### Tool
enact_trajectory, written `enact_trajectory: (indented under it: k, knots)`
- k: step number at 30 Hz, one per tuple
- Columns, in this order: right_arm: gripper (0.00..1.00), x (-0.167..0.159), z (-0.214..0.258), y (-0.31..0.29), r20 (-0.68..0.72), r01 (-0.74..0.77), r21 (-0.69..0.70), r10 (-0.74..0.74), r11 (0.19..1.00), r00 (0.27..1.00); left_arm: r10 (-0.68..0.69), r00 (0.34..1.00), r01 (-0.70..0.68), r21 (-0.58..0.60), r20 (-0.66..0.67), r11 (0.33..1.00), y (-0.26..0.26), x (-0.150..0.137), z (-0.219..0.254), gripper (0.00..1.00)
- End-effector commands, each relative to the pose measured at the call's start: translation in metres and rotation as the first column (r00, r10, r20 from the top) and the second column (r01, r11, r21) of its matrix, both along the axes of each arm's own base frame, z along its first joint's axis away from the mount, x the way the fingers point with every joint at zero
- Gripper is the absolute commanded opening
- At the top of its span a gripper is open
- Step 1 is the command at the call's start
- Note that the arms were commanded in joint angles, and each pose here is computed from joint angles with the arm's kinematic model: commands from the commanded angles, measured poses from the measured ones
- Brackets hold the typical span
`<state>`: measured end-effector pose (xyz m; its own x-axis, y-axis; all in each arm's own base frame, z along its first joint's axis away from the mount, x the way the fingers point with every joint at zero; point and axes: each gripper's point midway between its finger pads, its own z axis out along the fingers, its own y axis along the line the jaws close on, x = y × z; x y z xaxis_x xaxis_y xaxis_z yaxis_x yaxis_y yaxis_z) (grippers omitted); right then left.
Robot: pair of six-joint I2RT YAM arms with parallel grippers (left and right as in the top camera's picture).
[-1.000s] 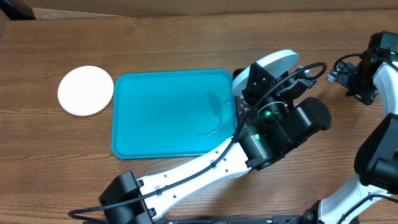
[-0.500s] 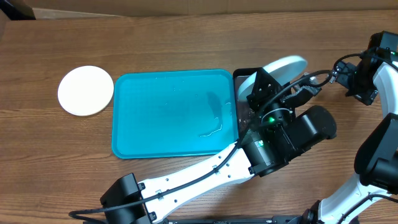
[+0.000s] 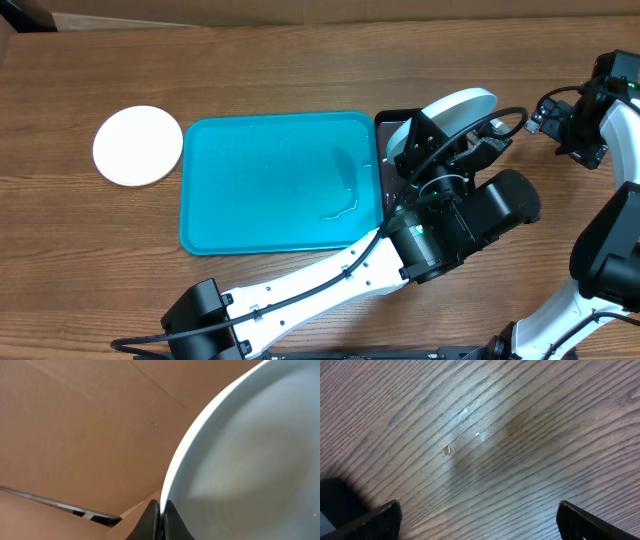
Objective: Clean dirty plates on tray and stack at the side
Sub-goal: 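Swing the light-blue plate over the black tray with the left gripper, then carry the plate left and stack it on the plate pile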
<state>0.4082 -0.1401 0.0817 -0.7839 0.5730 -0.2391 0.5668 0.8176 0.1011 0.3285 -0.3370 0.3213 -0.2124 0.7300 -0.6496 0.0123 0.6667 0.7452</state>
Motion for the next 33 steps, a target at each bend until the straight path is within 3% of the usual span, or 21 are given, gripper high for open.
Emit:
enact_trajectory:
  k: [1, 4, 8, 13, 17, 22, 26, 33]
  knots:
    - [1.00, 0.004, 0.010, -0.001, 0.029, 0.002, -0.004, -0.002, 1.000, 1.000, 0.057, 0.997, -0.053, -0.073, 0.045, 0.996, 0.013, 0.000, 0.020, 0.04]
    - [1.00, 0.004, 0.010, -0.001, 0.029, 0.002, -0.004, -0.002, 1.000, 1.000, 0.085, 0.995, -0.076, -0.159, 0.050, 0.984, 0.018, 0.004, 0.017, 0.04]
    - [1.00, 0.004, 0.010, -0.001, 0.029, 0.002, -0.004, -0.002, 1.000, 1.000, -0.085, 0.986, 0.051, -0.227, -0.141, 0.973, -0.001, 0.010, -0.026, 0.04]
    - [1.00, 0.004, 0.010, -0.001, 0.029, 0.002, -0.004, -0.002, 1.000, 1.000, -0.067, 0.937, -0.086, -0.415, -0.342, 0.906, 0.031, 0.034, -0.068, 0.04]
    - [1.00, 0.004, 0.010, -0.001, 0.029, 0.002, -0.004, -0.002, 1.000, 1.000, -0.148, 0.853, -0.183, -0.552, -0.500, 0.814, 0.061, 0.055, -0.084, 0.04]
    - [1.00, 0.004, 0.010, -0.001, 0.029, 0.002, -0.004, -0.002, 1.000, 1.000, -0.261, 0.763, -0.373, -0.732, -0.591, 0.570, 0.136, 0.079, -0.070, 0.04]
    - [1.00, 0.004, 0.010, -0.001, 0.029, 0.002, -0.004, -0.002, 1.000, 1.000, -0.297, 0.732, -0.514, -0.783, -0.613, 0.350, 0.223, 0.092, -0.063, 0.04]
    - [1.00, 0.004, 0.010, -0.001, 0.029, 0.002, -0.004, -0.002, 1.000, 1.000, -0.060, 0.687, -0.724, -0.690, -0.724, 0.030, 0.400, 0.078, -0.093, 0.04]
